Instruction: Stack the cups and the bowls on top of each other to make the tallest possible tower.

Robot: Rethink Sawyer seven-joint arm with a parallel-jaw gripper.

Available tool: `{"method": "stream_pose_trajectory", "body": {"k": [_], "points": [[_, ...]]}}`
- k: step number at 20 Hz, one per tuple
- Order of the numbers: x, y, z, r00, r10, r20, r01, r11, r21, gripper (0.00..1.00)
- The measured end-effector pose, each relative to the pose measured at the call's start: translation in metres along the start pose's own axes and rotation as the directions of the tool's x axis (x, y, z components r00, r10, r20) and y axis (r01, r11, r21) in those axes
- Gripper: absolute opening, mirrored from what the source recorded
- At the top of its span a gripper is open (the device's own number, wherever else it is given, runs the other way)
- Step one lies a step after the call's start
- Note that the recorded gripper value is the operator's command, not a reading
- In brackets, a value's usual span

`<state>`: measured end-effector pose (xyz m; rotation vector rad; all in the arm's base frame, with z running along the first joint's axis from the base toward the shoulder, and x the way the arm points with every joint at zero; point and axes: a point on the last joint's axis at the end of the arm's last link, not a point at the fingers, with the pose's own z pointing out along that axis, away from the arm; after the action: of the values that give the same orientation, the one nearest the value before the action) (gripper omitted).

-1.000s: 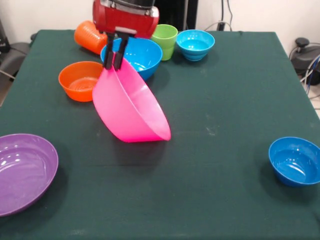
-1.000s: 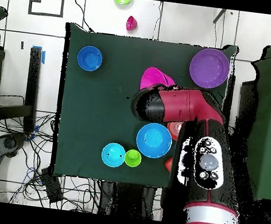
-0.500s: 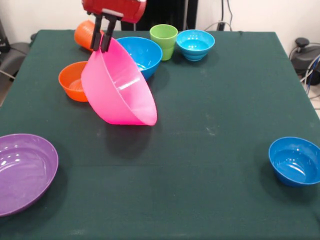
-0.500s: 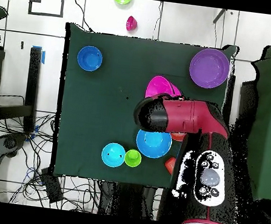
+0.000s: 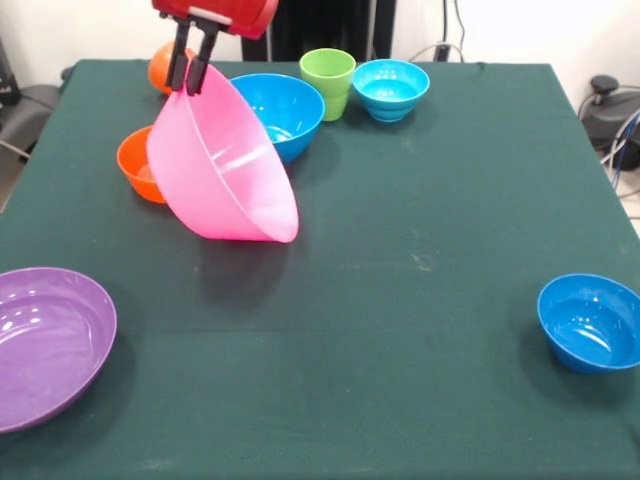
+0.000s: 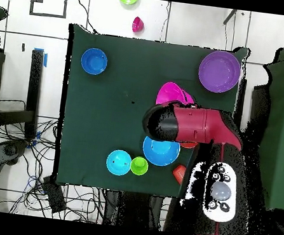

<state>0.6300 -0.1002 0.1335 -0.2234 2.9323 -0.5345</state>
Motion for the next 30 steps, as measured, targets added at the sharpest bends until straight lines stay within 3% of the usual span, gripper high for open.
{"method": "stream_pose_trajectory", "body": {"k": [1, 4, 7, 8, 10, 11, 12, 13, 14, 17, 19, 22, 25, 30], "points": [[0.001, 0.0, -0.001, 1.0, -0.002, 0.0, 0.002, 1.0, 0.006, 0.0], [0.009, 0.006, -0.019, 0.9983, -0.057, -0.006, 0.058, 0.995, 0.082, 0.0], [0.016, 0.017, -0.035, 0.9927, -0.12, -0.005, 0.12, 0.9802, 0.158, 0.0], [0.018, 0.02, -0.04, 0.9892, -0.147, -0.004, 0.145, 0.9715, 0.187, 0.0], [0.022, 0.026, -0.048, 0.9806, -0.196, 0.001, 0.19, 0.9508, 0.245, 0.0], [0.026, 0.031, -0.054, 0.9687, -0.248, 0.007, 0.234, 0.9225, 0.307, 0.0], [0.028, 0.034, -0.057, 0.9609, -0.277, 0.012, 0.256, 0.9041, 0.342, 0.0], [0.028, 0.035, -0.058, 0.9582, -0.286, 0.014, 0.262, 0.8971, 0.355, 0.0], [0.03, 0.038, -0.061, 0.9486, -0.316, 0.021, 0.281, 0.8728, 0.399, 0.0], [0.033, 0.04, -0.06, 0.9395, -0.339, 0.048, 0.279, 0.8383, 0.469, 0.0], [0.034, 0.039, -0.059, 0.9414, -0.332, 0.06, 0.263, 0.8345, 0.484, 0.0], [0.04, 0.029, -0.05, 0.9573, -0.273, 0.095, 0.189, 0.8386, 0.511, 0.0], [0.044, 0.021, -0.046, 0.964, -0.248, 0.096, 0.164, 0.8371, 0.522, 0.0], [0.055, 0.003, -0.045, 0.9697, -0.235, 0.067, 0.16, 0.8181, 0.552, 0.0]]}}
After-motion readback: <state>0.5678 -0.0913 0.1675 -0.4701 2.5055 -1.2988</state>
